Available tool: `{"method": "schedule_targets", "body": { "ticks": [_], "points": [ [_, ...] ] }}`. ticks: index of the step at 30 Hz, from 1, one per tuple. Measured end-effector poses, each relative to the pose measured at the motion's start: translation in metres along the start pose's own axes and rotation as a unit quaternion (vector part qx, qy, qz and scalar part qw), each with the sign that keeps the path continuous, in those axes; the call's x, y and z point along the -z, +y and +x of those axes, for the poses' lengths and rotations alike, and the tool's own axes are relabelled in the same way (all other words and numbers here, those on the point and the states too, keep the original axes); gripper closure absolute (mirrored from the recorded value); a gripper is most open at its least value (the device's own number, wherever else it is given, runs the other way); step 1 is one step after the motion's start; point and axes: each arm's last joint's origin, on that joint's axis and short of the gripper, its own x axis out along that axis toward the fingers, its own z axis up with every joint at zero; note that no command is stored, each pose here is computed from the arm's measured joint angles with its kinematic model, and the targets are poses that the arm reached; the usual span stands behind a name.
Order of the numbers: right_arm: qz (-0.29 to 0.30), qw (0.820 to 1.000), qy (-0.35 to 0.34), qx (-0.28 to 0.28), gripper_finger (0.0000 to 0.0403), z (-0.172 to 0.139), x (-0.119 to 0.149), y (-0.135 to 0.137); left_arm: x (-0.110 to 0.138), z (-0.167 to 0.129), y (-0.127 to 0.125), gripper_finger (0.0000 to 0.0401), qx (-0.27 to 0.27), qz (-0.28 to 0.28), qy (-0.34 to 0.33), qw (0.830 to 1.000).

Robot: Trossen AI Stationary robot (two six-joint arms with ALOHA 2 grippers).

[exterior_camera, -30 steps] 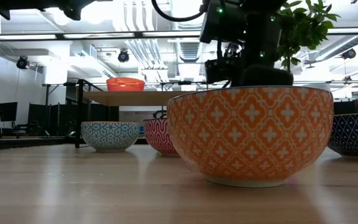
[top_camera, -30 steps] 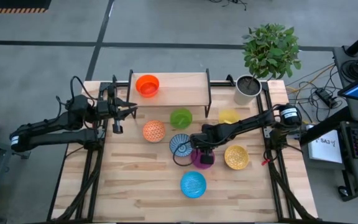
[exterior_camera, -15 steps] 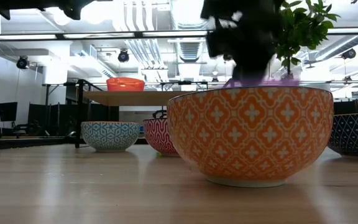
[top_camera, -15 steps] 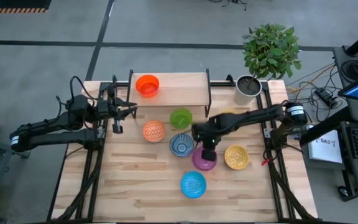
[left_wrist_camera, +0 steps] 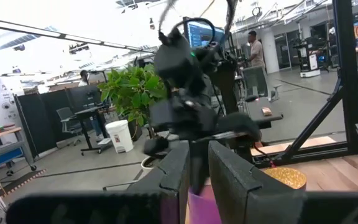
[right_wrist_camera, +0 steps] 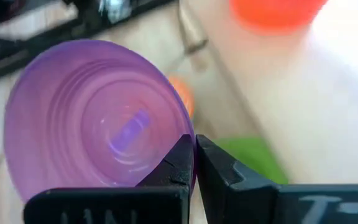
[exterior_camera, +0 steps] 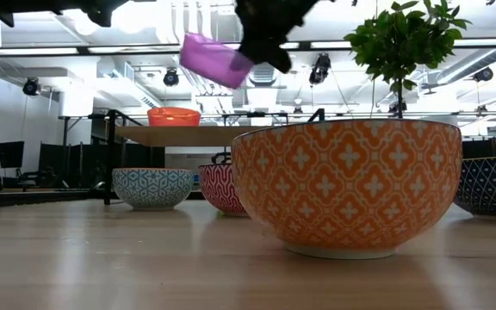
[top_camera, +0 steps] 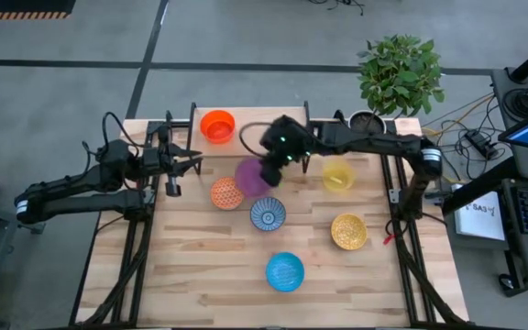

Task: Place and stack bowls onto a shelf
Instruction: Stack the transparent violet bowl on top of the transparent orange bowl on the shelf

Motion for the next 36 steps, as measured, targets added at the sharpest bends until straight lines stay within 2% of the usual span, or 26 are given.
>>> {"method": "schedule_targets", "body": {
  "ticks": [5, 13, 21, 36],
  "points": [
    [0.003, 0.995, -0.058, 0.075, 0.0394, 0.009, -0.038, -0.012, -0.004, -0.006, 0.0, 0.0358, -0.003, -0.005, -0.014, 1.0],
    [0.028, 0.99, -0.084, 0.11, 0.0394, 0.022, -0.084, -0.045, -0.008, -0.02, -0.001, 0.0358, -0.003, -0.012, -0.016, 1.0],
    [0.08, 0.986, -0.09, 0.116, 0.0394, 0.035, -0.085, -0.089, -0.009, -0.028, -0.002, 0.0358, -0.003, -0.012, -0.016, 1.0],
    [0.096, 0.978, -0.145, 0.114, 0.0394, 0.065, -0.09, -0.103, -0.008, -0.027, -0.002, 0.0359, -0.003, -0.012, -0.016, 1.0]
  ]
}}
